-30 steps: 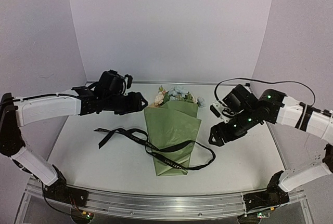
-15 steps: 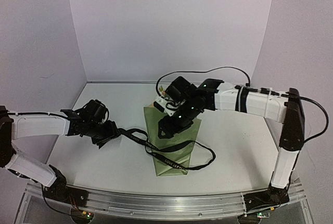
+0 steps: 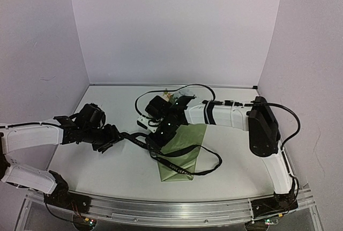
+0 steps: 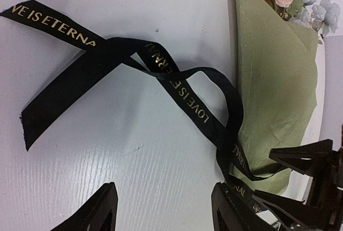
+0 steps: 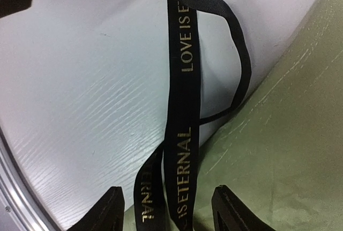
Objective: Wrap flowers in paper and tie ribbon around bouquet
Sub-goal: Straighten the ribbon at the center of the board.
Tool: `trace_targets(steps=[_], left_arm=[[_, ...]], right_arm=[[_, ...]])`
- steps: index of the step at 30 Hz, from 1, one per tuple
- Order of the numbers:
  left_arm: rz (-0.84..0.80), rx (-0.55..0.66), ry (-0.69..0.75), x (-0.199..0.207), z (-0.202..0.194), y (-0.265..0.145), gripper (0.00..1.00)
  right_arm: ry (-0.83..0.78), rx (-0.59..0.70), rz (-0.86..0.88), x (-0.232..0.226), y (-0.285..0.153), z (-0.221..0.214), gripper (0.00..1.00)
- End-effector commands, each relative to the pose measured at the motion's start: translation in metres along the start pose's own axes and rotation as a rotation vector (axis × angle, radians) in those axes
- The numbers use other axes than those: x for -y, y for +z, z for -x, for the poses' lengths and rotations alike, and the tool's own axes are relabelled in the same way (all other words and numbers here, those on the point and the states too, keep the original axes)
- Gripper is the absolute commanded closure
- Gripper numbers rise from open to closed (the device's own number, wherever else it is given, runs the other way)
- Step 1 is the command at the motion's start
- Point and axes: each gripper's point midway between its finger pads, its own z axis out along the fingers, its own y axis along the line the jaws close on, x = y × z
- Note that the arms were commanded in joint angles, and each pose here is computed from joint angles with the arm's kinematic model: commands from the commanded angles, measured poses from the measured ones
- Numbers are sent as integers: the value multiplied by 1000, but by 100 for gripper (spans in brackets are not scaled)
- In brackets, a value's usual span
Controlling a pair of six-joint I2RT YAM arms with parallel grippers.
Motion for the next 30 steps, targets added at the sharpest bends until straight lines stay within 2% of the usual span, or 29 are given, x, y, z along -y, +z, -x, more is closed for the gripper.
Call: trace_targets(steps=[1, 11, 15, 20, 24, 26, 30], left_arm=[[-47, 6, 1, 10, 3, -11, 38], [-61, 13, 10, 18, 8, -15, 38], [-63, -1, 10, 18, 6, -12, 38], [-72, -25, 9, 18, 1, -6, 40], [-95, -39, 12, 21, -2, -2, 42], [-125, -52, 21, 26, -4, 0, 43], [-204, -97, 55, 39, -12, 9, 42]], right_arm=[[-122, 12, -107, 3, 13, 10, 44], [-217, -39, -211, 6, 32, -2, 49], [-211, -30, -247, 11, 27, 0, 60], [-213, -12, -279, 15, 15, 6, 82], [-205, 8, -282, 14, 4, 11, 96], [-200, 21, -287, 14, -3, 14, 100], [-182, 55, -308, 15, -23, 21, 100]])
